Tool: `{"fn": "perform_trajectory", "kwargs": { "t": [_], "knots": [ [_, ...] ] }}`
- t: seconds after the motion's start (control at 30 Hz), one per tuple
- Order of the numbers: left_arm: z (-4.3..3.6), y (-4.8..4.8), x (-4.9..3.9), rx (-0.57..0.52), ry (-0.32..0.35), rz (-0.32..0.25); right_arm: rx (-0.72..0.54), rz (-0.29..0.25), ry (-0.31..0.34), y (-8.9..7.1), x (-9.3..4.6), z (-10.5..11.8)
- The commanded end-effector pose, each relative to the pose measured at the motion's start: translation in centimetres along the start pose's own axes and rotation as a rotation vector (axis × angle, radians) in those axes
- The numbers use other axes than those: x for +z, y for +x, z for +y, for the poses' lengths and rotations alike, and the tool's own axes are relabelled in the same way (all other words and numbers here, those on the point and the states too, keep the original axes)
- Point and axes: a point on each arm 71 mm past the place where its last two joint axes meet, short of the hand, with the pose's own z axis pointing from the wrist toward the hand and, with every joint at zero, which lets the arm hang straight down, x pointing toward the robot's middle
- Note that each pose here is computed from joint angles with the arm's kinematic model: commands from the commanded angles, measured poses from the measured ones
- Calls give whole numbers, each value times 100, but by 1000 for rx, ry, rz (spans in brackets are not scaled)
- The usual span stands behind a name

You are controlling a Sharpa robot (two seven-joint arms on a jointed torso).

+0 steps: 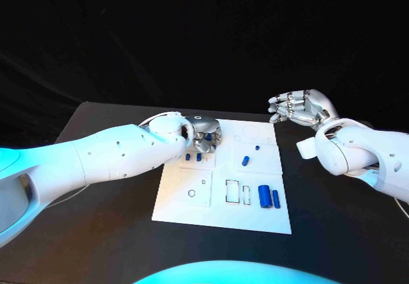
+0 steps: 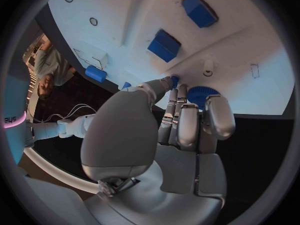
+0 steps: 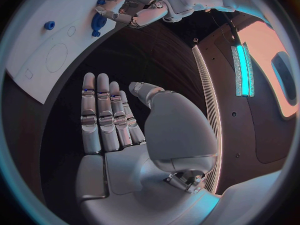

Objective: Assemble the parts on the task board

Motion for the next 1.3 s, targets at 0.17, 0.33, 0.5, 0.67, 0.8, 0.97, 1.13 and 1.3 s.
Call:
{"fn": "perform_trajectory", "kwargs": {
  "t": [0.17, 0.33, 0.5, 0.67, 0.8, 0.97, 1.13, 1.3],
  "knots": [
    [6, 91, 15, 52, -26, 75, -3, 13, -11, 17, -3, 11],
    [2, 101, 20, 69, -30, 89, -2, 13, -11, 18, -5, 12],
    [1, 108, 20, 77, -33, 98, -2, 13, -11, 17, -6, 12],
    [3, 113, 17, 83, -35, 105, -2, 13, -11, 17, -7, 13],
    [-1, 115, 17, 85, -34, 107, -2, 13, -12, 20, -7, 15],
    [-5, 106, 17, 84, -27, 92, -2, 13, -13, 22, -8, 17],
    [-17, 86, 17, 79, -12, 62, -2, 14, -14, 25, -9, 20],
    [-35, 60, 17, 66, 5, 24, -2, 13, -15, 25, -10, 21]
  ]
}}
